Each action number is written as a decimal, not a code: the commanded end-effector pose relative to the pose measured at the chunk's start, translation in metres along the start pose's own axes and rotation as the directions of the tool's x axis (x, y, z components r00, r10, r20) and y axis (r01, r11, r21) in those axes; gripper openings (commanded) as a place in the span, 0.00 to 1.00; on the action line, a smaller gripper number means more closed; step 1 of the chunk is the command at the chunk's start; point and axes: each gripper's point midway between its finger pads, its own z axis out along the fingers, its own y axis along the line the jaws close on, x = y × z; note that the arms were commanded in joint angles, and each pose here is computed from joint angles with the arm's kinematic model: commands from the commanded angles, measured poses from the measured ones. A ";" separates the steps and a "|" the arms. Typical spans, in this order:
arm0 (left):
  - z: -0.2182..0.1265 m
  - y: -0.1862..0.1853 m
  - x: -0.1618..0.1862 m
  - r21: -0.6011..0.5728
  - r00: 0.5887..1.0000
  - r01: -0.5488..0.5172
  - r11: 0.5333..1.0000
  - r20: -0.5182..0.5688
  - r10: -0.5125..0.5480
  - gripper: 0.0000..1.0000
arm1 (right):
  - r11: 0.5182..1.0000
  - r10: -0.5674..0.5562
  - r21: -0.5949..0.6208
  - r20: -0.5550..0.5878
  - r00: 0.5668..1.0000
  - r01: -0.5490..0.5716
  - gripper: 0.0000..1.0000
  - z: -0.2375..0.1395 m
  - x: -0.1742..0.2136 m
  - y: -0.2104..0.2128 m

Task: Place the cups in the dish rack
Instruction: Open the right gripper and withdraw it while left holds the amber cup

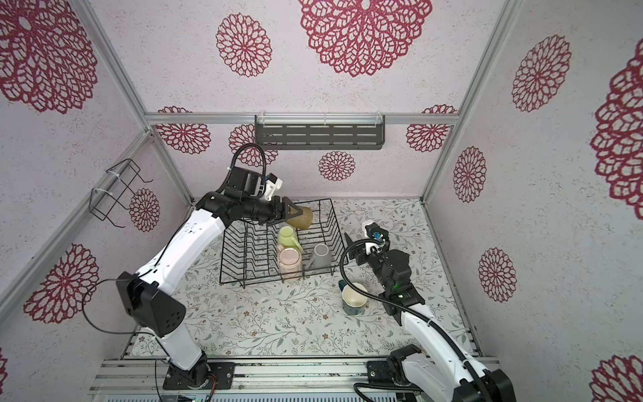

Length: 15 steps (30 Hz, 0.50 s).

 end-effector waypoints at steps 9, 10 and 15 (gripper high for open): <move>0.058 0.071 -0.027 -0.318 0.998 -0.057 0.946 -0.012 0.056 0.51 | 0.981 0.163 0.107 -0.021 0.986 -0.160 0.99 -0.019 0.016 -0.018; 0.061 0.070 -0.031 -0.324 0.997 -0.070 0.943 0.002 0.075 0.51 | 0.981 0.167 0.099 -0.023 0.986 -0.164 0.99 -0.018 0.016 -0.016; 0.078 0.073 -0.042 -0.339 0.993 -0.088 0.937 0.039 0.108 0.51 | 0.966 0.243 0.102 -0.071 0.967 -0.235 0.99 -0.007 0.022 -0.015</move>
